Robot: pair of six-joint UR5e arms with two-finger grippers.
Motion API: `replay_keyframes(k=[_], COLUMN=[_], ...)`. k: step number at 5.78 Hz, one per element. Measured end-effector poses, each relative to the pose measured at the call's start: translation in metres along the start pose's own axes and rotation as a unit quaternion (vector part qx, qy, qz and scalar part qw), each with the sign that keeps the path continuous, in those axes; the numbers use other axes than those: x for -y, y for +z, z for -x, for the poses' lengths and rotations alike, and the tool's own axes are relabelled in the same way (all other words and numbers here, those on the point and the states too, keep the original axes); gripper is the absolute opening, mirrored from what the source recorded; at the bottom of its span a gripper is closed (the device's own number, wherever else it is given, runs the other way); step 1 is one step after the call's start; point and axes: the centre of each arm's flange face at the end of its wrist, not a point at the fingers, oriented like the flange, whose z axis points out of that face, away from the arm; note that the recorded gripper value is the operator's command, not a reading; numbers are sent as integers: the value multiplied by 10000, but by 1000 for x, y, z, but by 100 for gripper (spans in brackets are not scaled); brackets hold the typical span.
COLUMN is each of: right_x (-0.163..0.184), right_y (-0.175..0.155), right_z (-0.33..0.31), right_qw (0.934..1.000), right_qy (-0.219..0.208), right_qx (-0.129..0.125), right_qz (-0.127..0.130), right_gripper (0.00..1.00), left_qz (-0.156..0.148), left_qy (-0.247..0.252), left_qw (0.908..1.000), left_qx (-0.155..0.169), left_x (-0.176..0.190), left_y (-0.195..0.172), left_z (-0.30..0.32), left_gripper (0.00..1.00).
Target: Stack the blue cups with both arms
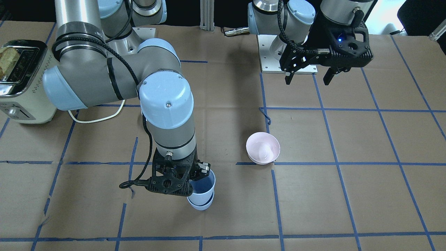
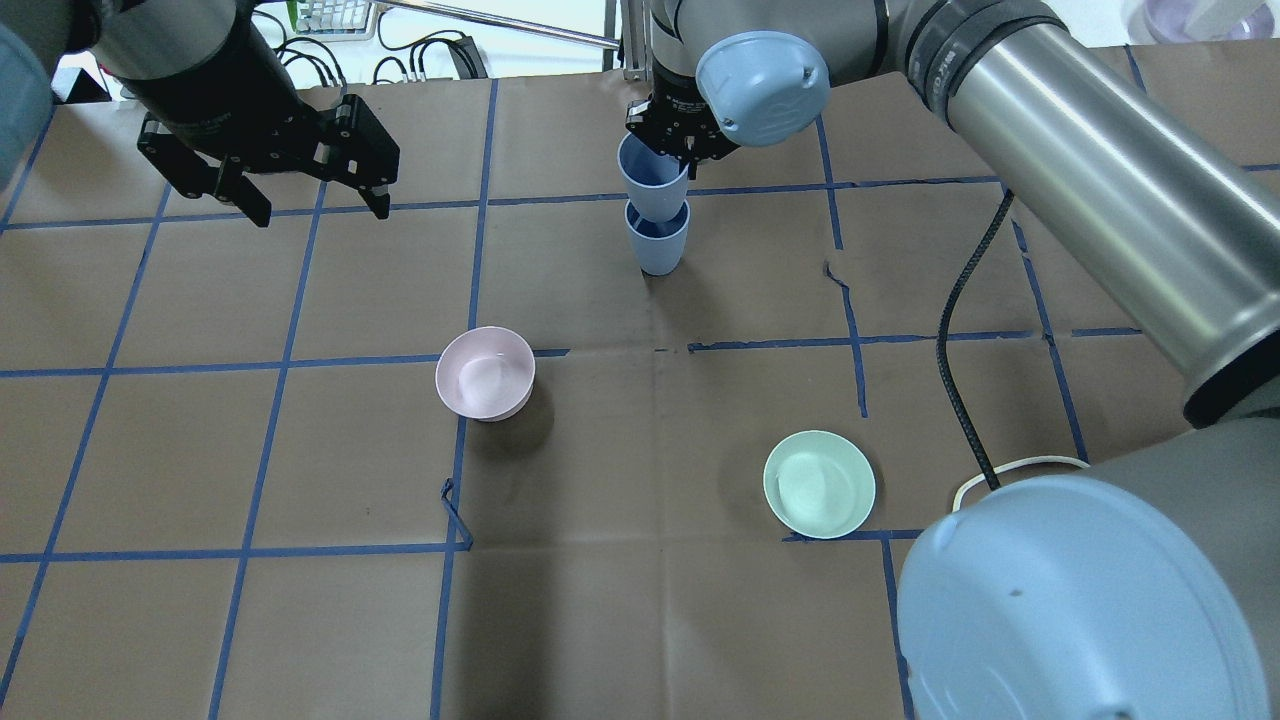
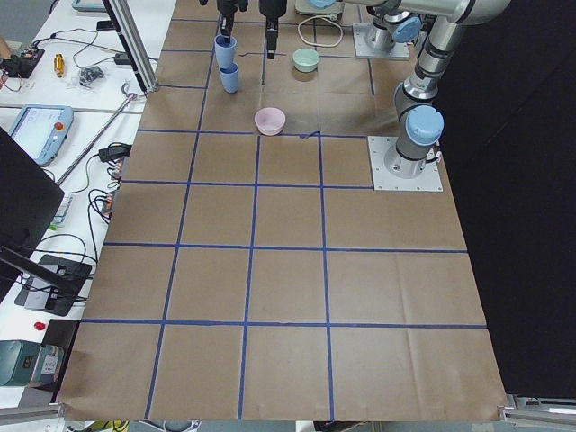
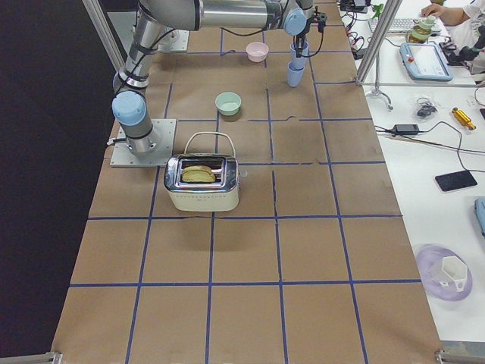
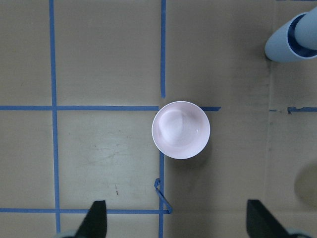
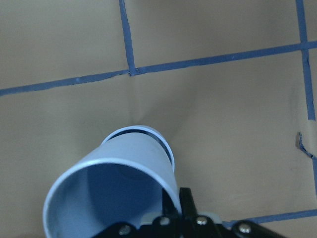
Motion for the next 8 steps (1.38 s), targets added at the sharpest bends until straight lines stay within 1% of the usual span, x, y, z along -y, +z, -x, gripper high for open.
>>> replay_keyframes(k=[1,2,3,4,5,6,7,8], right_x=[-4,-5,0,7,13,12,-1,-24], right_y=[14,17,9,-10,-40,-75,-108,-133], right_z=[-1,-2,-1,1,-4,-24,-60,-98], right_qw=[9999,9999,10000,9999,9997,9999,9996,9973], right_qy=[1,-5,2,26,65,78,-60,-252], right_qx=[-38,-40,6,85,121,57,-107,-247], right_qz=[128,150,68,-91,-208,-114,235,644], right_gripper=[81,100,100,100,100,100,100,100], left_qz=[-3,-4,-8,-13,-17,-19,-19,-19], left_qy=[-2,-7,-8,-12,-15,-14,-13,-15], left_qw=[10000,10000,10000,10000,10000,10000,10000,10000], left_qx=[0,1,1,1,1,1,1,1], left_x=[0,0,0,1,1,1,1,1], left_y=[0,0,0,0,0,0,0,0], left_z=[0,1,1,1,1,1,1,1], left_gripper=[99,99,99,99,99,99,99,99])
